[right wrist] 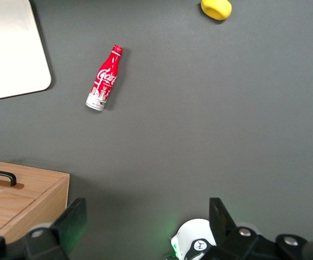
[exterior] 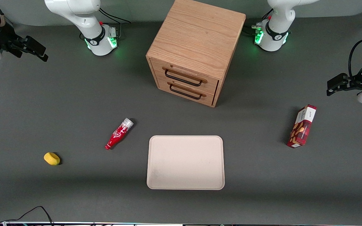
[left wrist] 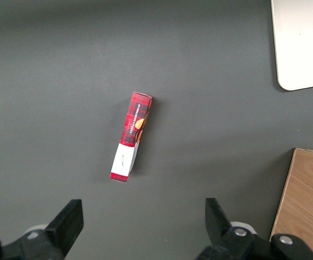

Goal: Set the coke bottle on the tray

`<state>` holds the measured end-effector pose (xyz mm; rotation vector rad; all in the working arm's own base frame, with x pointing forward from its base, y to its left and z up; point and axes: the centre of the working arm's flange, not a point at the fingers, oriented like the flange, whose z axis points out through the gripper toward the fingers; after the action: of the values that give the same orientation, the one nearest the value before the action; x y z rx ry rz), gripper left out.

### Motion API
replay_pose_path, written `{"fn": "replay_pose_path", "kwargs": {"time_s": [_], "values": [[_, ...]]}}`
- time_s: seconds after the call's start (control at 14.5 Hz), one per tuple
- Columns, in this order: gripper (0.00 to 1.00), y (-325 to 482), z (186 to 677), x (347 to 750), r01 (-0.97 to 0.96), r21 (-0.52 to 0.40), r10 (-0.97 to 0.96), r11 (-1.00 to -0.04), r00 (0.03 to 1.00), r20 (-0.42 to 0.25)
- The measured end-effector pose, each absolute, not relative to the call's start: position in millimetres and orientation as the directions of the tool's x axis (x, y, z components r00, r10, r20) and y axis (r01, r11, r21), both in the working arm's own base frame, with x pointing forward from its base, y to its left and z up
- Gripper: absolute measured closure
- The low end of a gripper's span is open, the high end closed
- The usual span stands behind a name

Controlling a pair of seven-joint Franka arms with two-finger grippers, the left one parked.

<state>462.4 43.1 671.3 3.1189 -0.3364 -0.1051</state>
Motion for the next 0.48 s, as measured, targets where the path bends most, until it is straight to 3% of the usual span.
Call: {"fn": "replay_pose_path", "kwargs": {"time_s": [0.48], "values": [[0.0, 33.5, 668.8, 469.0, -0.209, 0.004, -0.208, -0.978, 0.974, -0.092]]}}
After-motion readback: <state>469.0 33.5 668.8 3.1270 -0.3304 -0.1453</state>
